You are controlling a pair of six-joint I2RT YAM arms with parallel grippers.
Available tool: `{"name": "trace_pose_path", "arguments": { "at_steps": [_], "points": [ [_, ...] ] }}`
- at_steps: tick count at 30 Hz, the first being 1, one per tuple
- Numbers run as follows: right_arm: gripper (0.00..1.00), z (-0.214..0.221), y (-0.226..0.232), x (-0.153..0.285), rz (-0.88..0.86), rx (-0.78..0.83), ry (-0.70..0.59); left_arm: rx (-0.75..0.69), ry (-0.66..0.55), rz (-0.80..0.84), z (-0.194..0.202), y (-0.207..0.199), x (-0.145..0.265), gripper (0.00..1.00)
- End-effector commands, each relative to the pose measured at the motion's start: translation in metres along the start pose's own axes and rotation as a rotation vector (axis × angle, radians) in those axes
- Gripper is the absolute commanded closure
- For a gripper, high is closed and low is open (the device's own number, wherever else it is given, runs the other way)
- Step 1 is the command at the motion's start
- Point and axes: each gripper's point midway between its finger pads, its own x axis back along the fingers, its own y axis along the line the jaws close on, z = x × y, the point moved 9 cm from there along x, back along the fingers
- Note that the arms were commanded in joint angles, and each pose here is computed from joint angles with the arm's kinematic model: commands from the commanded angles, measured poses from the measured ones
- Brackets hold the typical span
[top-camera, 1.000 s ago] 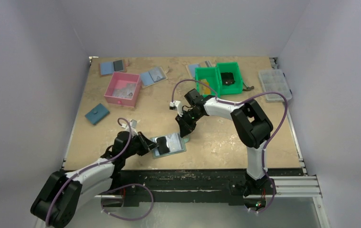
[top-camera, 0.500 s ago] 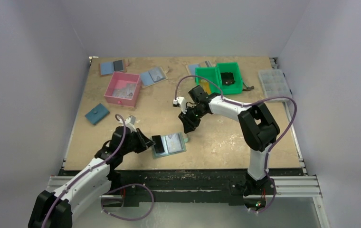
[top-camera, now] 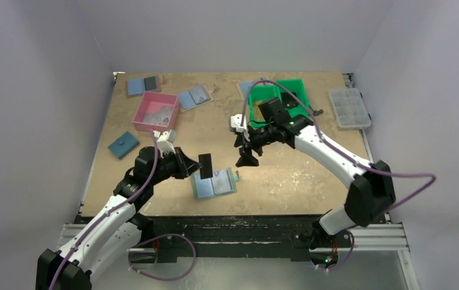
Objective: Take the credit cards out of the card holder
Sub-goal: Remove the credit card from the card holder, then place the credit card in the storage box.
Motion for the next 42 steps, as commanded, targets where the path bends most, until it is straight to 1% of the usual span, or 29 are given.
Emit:
{"name": "trace_pose_path", "arguments": {
  "at_steps": [1,4,6,9,13,15,19,21,22,24,26,28,33,38,40,42],
  "points": [
    [0.15,-0.028,0.027,0.039,-0.066,0.286,-0.169,-0.210,-0.058,0.165,-0.035,-0.034,-0.003,1.00],
    [0.02,-0.030,0.033,0.058,-0.046,0.391,-0.182,-0.296,-0.048,0.192,-0.045,-0.049,-0.010,1.00],
    [0.01,-0.031,0.037,0.067,-0.030,0.461,-0.184,-0.373,-0.034,0.208,-0.045,-0.060,-0.017,1.00],
    [0.01,-0.031,0.039,0.074,-0.004,0.501,-0.189,-0.517,-0.013,0.235,-0.038,-0.080,-0.027,1.00],
    [0.01,-0.022,0.039,0.071,-0.039,0.504,-0.181,-0.653,0.018,0.275,-0.025,-0.095,-0.035,1.00],
    [0.01,-0.015,0.039,0.067,-0.073,0.489,-0.154,-0.708,0.025,0.287,-0.019,-0.101,-0.038,1.00],
    [0.01,-0.002,0.036,0.052,-0.175,0.382,-0.136,-0.790,0.038,0.296,-0.012,-0.108,-0.043,1.00],
    [0.03,0.005,0.037,0.046,-0.238,0.323,-0.116,-0.817,0.042,0.295,-0.009,-0.110,-0.046,1.00],
    [0.04,0.007,0.036,0.043,-0.262,0.308,-0.110,-0.828,0.044,0.289,-0.009,-0.111,-0.047,1.00],
    [0.10,0.010,0.035,0.038,-0.294,0.283,-0.103,-0.840,0.047,0.288,-0.007,-0.111,-0.049,1.00],
    [0.17,0.012,0.035,0.034,-0.306,0.265,-0.094,-0.843,0.011,0.306,-0.010,-0.116,-0.050,1.00],
    [0.25,0.013,0.033,0.030,-0.301,0.247,-0.085,-0.844,0.007,0.307,-0.009,-0.116,-0.051,1.00],
    [0.39,0.008,0.031,0.028,-0.296,0.230,-0.110,-0.845,0.010,0.313,-0.007,-0.116,-0.051,1.00],
    [0.44,0.001,0.030,0.028,-0.274,0.212,-0.137,-0.839,0.019,0.332,-0.003,-0.116,-0.053,1.00],
    [0.47,-0.001,0.030,0.029,-0.272,0.211,-0.144,-0.838,0.023,0.333,-0.003,-0.116,-0.053,1.00],
    [0.58,-0.003,0.031,0.031,-0.271,0.213,-0.151,-0.837,0.028,0.336,-0.001,-0.116,-0.053,1.00]
  ]
}}
